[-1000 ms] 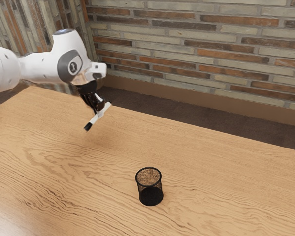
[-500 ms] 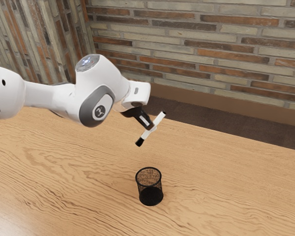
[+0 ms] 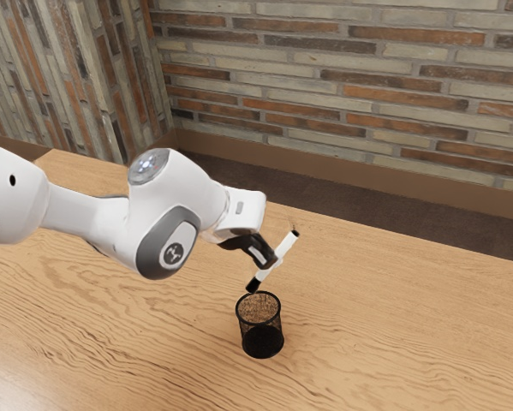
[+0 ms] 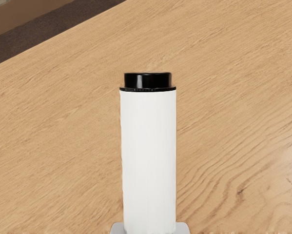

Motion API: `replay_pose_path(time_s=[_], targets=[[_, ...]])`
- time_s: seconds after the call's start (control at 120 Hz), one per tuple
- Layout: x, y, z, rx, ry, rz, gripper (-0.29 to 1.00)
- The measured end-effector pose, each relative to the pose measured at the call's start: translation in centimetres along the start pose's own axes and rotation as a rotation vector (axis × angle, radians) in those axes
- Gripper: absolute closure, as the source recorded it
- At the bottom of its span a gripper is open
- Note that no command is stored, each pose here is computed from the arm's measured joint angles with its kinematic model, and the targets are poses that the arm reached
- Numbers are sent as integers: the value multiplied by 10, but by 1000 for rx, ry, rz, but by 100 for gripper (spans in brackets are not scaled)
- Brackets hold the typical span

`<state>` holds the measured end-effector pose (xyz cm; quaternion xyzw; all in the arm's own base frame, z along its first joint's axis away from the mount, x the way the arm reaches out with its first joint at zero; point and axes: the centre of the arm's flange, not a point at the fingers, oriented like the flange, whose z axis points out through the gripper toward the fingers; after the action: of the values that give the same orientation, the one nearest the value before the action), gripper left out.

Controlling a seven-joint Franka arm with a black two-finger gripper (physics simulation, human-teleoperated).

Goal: Put the marker into the pen holder.

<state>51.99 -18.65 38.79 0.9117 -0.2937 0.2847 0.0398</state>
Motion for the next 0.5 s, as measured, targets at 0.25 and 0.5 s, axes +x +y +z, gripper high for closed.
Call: replay_pose_path(time_s=[0.25,0.5], targets=[[-6,17,2,2,42,7,71],[-28,21,13,5,39,-2,71]])
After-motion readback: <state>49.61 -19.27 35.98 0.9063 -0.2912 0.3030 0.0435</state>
